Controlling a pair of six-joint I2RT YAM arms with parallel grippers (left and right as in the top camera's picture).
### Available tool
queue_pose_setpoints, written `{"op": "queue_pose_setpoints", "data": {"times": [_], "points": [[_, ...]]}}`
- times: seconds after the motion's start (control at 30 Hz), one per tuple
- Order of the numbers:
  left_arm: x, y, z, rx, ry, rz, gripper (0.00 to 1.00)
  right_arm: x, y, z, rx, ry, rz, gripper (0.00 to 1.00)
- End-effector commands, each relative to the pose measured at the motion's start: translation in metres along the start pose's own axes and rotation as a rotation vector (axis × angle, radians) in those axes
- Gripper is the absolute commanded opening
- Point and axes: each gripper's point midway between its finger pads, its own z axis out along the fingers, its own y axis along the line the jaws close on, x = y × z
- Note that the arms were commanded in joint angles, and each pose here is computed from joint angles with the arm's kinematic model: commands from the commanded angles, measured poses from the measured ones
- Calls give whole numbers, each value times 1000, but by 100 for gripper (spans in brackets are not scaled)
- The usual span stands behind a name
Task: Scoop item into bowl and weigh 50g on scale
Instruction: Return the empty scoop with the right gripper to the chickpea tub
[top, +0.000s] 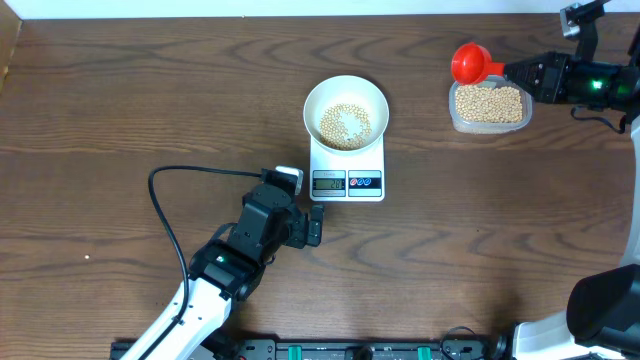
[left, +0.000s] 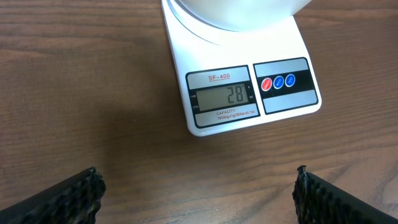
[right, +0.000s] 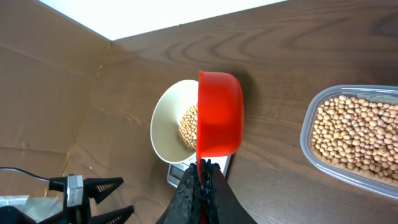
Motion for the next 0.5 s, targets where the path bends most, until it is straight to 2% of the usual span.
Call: {"op": "queue_pose_setpoints", "data": {"times": [0.0,0.1,0.2,0.47], "points": [[1,2,0,-12,0,8,99,-3,0,-4,8,-11,-6,1],[1,2,0,-12,0,8,99,-5,-1,-4,17,-17,-15,1],[1,2,0,-12,0,8,99,-4,-23,-7,141,-14,32,1],[1,2,0,-12,0,8,99,-3,-23,-7,144,-10,42,1]]}}
